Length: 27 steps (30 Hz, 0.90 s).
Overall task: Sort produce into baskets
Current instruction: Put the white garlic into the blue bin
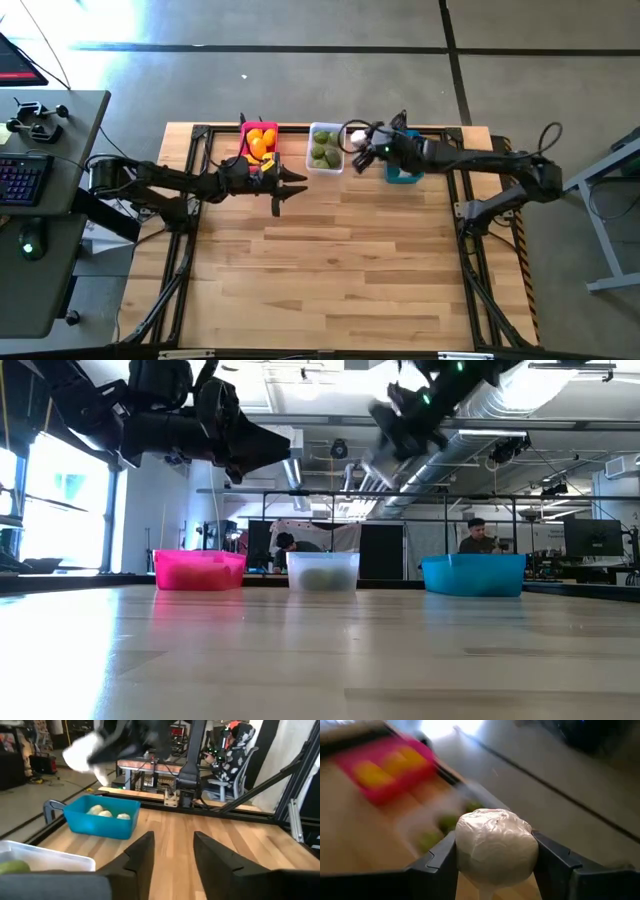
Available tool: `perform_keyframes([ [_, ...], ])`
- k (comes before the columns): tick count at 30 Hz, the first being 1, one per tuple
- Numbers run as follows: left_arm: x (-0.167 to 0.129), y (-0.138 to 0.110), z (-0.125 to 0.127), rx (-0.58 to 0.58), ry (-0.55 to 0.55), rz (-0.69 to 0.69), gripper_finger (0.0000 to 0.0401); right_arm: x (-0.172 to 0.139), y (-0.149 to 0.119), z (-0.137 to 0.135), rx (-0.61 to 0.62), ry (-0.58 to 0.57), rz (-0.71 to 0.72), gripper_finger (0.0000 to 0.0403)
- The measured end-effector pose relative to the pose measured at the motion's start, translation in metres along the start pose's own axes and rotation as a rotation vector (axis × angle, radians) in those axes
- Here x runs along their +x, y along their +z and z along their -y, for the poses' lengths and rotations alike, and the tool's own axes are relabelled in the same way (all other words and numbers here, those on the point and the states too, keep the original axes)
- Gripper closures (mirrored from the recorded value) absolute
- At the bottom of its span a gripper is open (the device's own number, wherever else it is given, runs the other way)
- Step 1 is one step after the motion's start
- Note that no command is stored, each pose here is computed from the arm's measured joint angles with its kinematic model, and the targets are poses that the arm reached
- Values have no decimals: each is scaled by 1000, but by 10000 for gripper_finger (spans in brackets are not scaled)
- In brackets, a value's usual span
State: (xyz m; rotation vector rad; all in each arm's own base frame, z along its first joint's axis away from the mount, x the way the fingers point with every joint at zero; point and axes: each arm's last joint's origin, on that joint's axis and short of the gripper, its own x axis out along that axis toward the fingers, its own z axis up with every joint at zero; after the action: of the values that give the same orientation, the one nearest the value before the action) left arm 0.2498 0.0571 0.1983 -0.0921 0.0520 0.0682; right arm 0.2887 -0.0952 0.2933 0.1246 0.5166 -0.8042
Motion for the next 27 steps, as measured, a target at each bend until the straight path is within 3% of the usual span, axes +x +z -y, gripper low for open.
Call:
perform_keyframes([
  [5, -1, 1, -4, 44, 15, 11, 332, 13, -16, 33, 17, -137, -191, 222],
  [11, -3, 3, -13, 60, 50, 25, 396, 36, -59, 66, 167, -207, -298, 222],
  [20, -4, 4, -19, 60, 84, 33, 400, 41, -99, 94, 282, -333, -449, 222],
  [27, -6, 5, -26, 58, 110, 34, 401, 42, -108, 95, 307, -306, -483, 222],
])
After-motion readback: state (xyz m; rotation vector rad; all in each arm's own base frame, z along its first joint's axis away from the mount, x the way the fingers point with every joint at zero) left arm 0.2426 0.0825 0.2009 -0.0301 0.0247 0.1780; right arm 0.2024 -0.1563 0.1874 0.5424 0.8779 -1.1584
